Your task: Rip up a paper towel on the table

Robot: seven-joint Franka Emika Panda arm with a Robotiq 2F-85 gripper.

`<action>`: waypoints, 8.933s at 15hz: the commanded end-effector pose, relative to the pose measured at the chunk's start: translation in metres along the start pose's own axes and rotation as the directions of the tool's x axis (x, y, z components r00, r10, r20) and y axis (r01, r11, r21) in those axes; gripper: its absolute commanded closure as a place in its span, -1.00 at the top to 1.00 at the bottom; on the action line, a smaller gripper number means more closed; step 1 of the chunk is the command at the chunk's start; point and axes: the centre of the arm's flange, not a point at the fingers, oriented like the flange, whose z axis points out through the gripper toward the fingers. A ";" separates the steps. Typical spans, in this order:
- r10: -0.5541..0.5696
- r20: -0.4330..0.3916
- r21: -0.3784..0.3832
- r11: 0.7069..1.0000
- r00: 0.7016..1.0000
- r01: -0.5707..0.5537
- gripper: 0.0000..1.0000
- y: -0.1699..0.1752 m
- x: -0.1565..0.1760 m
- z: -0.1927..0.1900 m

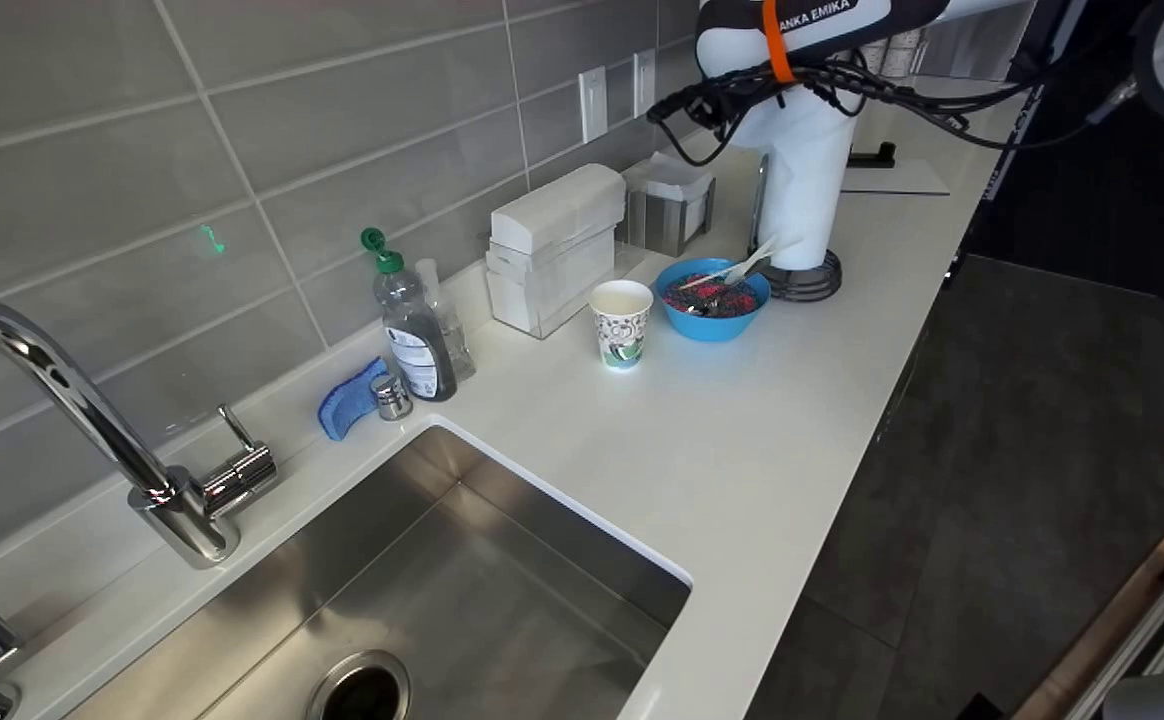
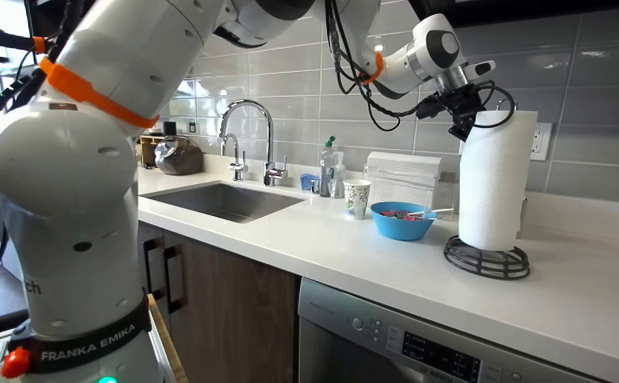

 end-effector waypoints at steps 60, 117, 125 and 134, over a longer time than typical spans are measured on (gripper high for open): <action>-0.088 0.103 -0.177 0.979 0.991 0.105 -1.00 -0.040 -0.019 0.051; -0.210 0.071 -0.004 0.978 0.975 0.211 -1.00 -0.067 -0.050 0.013; -0.361 0.001 0.033 0.932 0.933 0.361 -1.00 -0.096 -0.064 0.003; -0.442 -0.055 0.064 0.893 0.895 0.445 -1.00 -0.114 -0.068 -0.016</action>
